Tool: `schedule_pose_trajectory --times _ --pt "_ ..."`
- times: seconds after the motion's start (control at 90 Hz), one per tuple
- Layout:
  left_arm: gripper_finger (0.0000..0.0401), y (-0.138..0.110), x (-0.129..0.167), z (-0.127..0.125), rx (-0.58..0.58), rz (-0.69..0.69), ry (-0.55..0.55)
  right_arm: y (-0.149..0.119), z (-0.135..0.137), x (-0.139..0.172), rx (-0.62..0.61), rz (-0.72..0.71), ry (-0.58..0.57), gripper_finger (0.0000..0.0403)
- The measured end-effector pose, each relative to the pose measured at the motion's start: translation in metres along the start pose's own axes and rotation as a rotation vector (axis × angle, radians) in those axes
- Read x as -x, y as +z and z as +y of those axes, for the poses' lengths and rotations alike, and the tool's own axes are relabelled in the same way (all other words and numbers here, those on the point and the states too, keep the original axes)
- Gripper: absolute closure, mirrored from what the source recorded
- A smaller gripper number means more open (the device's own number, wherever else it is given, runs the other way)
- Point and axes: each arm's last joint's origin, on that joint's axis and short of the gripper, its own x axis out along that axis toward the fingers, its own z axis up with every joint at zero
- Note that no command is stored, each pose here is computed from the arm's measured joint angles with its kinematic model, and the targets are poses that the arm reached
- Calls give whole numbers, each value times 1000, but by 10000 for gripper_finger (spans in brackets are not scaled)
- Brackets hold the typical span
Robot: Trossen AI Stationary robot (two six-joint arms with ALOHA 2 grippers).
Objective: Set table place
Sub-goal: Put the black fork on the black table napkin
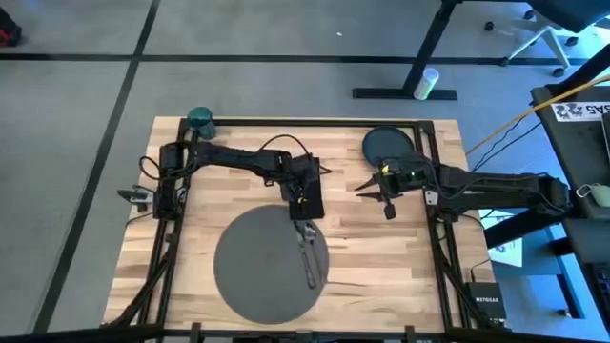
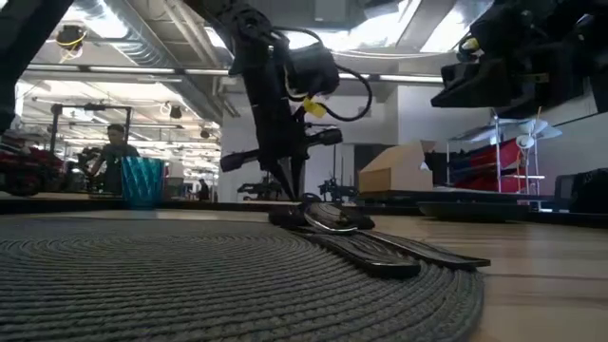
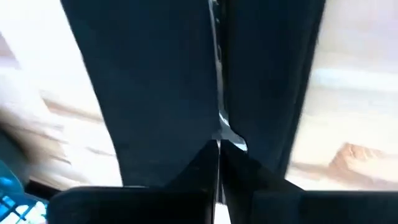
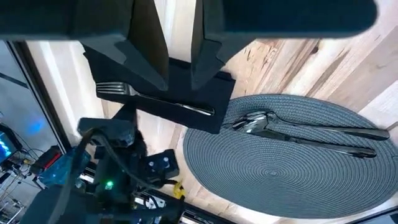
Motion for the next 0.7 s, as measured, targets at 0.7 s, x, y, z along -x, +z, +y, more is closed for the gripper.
schedule_pose_trajectory --times 0.7 --pt "401 3 -15 -9 47 -52 -94 0 0 0 0 1 1 349"
